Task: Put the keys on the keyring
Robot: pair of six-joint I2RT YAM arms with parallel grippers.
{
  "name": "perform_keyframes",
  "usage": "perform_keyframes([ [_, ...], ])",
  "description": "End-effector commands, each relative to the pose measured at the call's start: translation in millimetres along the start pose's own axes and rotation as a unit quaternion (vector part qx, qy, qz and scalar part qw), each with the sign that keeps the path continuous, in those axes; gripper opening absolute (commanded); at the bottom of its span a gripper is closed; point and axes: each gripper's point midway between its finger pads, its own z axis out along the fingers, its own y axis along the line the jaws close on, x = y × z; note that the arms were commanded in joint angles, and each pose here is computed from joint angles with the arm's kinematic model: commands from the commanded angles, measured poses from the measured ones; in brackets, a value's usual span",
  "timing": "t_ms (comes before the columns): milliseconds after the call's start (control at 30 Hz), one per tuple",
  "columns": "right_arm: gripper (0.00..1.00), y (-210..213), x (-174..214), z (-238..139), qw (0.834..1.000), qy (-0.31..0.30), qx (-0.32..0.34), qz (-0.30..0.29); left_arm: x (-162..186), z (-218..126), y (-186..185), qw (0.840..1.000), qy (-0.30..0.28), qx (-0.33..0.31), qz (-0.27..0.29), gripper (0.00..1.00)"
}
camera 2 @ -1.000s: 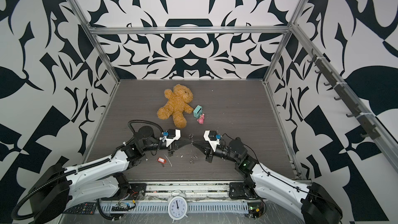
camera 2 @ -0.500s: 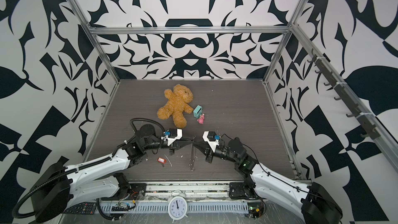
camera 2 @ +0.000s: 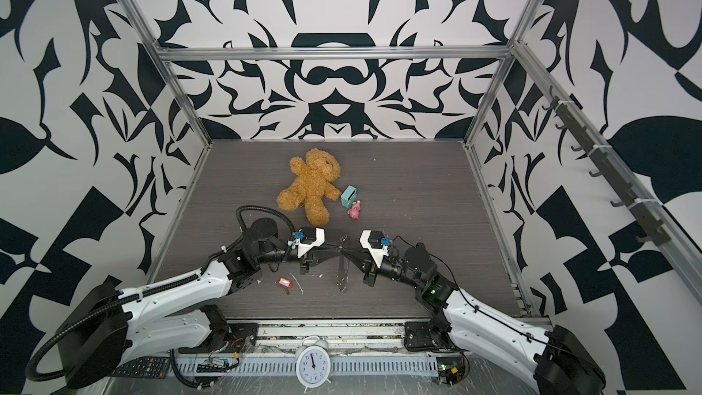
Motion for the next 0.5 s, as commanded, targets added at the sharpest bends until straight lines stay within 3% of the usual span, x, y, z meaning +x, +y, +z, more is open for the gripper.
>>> perform_keyframes([
  [0, 0.00, 5.8, -32.5, -1.2, 0.998, -0.053, -0.008, -0.024, -13.9, 2.4, -0.5, 1.000, -0.012, 0.011, 0.010, 0.23],
  [333, 0.00, 7.0, -30.1, 1.8, 0.999, -0.046, -0.016, -0.020, -15.1, 2.0, -2.0, 1.000, -0.014, 0.015, 0.011, 0.20],
  [467, 0.00, 7.0, -30.2, 1.6, 0.999, -0.046, -0.015, -0.020, -13.8, 2.7, -1.8, 1.000, -0.010, 0.016, 0.010, 0.14],
])
